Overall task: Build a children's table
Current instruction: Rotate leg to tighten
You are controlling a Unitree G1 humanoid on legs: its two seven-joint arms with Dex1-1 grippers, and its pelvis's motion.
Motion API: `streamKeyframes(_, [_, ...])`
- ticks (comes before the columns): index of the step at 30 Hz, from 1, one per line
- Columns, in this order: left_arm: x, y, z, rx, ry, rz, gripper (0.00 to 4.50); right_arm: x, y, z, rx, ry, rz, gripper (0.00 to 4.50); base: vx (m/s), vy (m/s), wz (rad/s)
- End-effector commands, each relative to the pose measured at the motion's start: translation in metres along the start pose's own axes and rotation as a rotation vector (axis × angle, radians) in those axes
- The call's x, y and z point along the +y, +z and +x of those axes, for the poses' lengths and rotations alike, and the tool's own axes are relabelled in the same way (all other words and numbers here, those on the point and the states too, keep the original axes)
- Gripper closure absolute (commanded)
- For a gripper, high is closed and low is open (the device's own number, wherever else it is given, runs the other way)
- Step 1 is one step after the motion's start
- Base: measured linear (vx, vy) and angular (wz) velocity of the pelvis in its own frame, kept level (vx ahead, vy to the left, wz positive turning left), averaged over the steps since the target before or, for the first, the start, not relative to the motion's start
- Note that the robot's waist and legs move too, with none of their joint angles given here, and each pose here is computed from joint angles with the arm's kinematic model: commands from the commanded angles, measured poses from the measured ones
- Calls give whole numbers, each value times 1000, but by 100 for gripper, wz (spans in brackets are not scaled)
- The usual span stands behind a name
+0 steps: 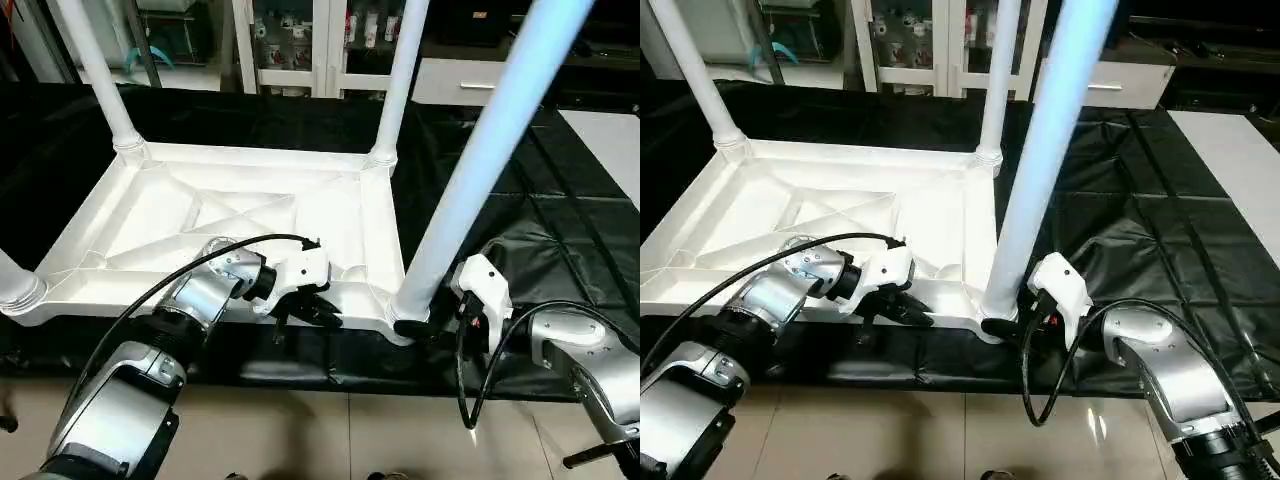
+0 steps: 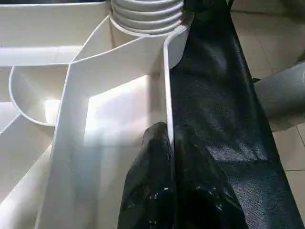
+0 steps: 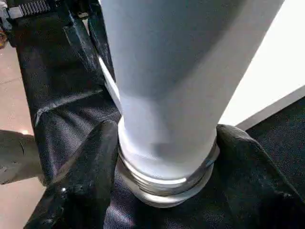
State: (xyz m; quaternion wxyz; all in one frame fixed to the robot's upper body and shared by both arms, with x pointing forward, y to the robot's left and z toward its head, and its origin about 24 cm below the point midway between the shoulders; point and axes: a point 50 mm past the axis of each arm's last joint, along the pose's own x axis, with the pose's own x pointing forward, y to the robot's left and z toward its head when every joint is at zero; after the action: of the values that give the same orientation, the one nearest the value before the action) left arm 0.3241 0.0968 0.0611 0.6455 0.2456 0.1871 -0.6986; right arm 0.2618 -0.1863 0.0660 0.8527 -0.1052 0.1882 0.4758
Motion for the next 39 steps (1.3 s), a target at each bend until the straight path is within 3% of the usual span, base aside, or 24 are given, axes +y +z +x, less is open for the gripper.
streamKeyframes(1, [-11, -6, 11, 15, -90, -14, 450, 0, 0, 2, -1, 6, -3, 178, 0, 0, 0])
streamKeyframes(6, [-4, -5, 15, 19, 0, -42, 450, -10, 1, 12, -68, -146, 54, 178, 0, 0, 0])
streamKeyframes(7, [4, -2, 19, 0, 88, -64, 450, -18, 3, 21, -130, -270, 118, 178, 0, 0, 0])
streamKeyframes(8, [4, -2, 19, 0, 88, -64, 450, -18, 3, 21, -130, -270, 118, 178, 0, 0, 0])
streamKeyframes(12, [18, 11, 31, -50, 248, -99, 450, -28, 2, 42, -211, -504, 263, 178, 0, 0, 0])
streamKeyframes(15, [29, 23, 41, -73, 381, -131, 450, -34, -4, 59, -201, -704, 376, 179, 0, 0, 0])
streamKeyframes(18, [35, 29, 45, -56, 479, -115, 450, -38, -7, 66, -178, -864, 428, 180, 0, 0, 0])
streamKeyframes(22, [39, 34, 48, -56, 557, -109, 450, -39, -5, 75, -239, -984, 521, 180, 0, 0, 0])
streamKeyframes(26, [39, 34, 51, -51, 556, -99, 450, -37, 4, 88, -283, -975, 515, 180, 0, 0, 0])
streamKeyframes(28, [38, 31, 49, -42, 539, -95, 450, -36, 14, 88, -362, -892, 520, 180, 0, 0, 0])
streamKeyframes(30, [37, 29, 48, -36, 526, -95, 450, -37, 19, 85, -402, -866, 506, 124, 0, 0, 0])
streamKeyframes(32, [35, 25, 47, -22, 493, -87, 450, -37, 26, 78, -434, -835, 458, 108, 0, 0, 0])
streamKeyframes(39, [23, 17, 42, -16, 298, -43, 450, -38, 25, 47, -342, -649, 259, 55, 0, 0, 0])
